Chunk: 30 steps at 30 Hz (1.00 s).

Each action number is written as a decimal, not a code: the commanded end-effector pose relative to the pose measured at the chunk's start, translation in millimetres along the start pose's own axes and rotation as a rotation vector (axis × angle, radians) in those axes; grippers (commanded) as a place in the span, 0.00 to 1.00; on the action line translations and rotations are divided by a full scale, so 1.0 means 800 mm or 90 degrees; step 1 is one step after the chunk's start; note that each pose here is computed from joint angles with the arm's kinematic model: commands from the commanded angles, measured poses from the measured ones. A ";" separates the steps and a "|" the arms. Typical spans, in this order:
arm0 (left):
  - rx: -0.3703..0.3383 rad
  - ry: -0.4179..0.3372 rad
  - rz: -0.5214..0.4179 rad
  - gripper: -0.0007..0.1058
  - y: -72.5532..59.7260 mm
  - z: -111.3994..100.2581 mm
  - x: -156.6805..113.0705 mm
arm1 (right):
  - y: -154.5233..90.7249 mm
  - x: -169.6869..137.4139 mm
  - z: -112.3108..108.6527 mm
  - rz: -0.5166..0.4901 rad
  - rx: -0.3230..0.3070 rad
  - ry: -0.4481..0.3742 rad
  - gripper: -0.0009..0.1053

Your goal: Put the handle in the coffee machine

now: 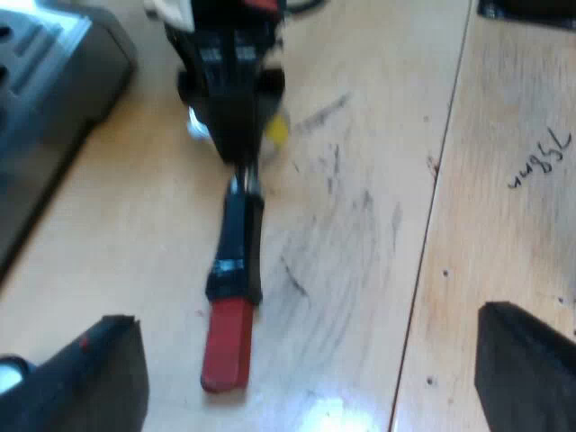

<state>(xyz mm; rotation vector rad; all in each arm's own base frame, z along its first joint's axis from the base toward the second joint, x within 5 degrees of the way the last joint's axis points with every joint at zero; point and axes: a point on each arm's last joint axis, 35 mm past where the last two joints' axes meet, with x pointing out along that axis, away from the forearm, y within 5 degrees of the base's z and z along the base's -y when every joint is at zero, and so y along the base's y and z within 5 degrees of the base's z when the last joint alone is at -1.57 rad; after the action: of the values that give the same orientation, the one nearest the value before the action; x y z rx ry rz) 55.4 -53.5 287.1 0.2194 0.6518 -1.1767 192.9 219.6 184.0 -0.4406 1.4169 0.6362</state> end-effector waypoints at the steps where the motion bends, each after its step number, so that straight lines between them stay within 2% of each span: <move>1: -0.005 0.032 -0.017 0.72 0.010 0.002 0.013 | 0.007 -0.031 0.017 0.015 -0.006 -0.025 0.01; 4: -0.001 0.069 -0.032 0.72 0.020 0.003 0.026 | 0.008 -0.043 0.023 0.015 -0.006 -0.029 0.01; 6: 0.027 0.099 -0.043 0.72 0.030 0.004 0.039 | 0.012 -0.049 0.027 0.017 -0.010 -0.032 0.01; 9: 0.041 0.125 -0.041 0.72 0.042 0.005 0.052 | 0.022 -0.054 0.029 0.010 -0.027 -0.040 0.01; 14: 0.038 0.138 -0.031 0.72 0.059 0.010 0.072 | 0.046 -0.057 0.023 0.007 -0.058 -0.047 0.01; 18: 0.042 0.133 -0.029 0.72 0.062 0.012 0.075 | 0.052 -0.060 0.021 0.001 -0.049 -0.054 0.01; 20: 0.042 0.133 -0.029 0.72 0.062 0.012 0.075 | 0.053 -0.069 0.018 -0.011 -0.015 -0.072 0.01; 30: 0.048 0.123 -0.027 0.72 0.067 -0.005 0.089 | 0.052 -0.098 0.010 -0.002 0.003 -0.117 0.01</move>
<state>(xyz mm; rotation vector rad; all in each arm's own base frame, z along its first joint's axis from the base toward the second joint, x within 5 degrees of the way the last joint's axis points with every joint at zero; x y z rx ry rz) 117.6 -86.0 232.3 0.3865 0.8072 -1.2300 169.4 245.6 255.6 -0.3989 1.2712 0.6399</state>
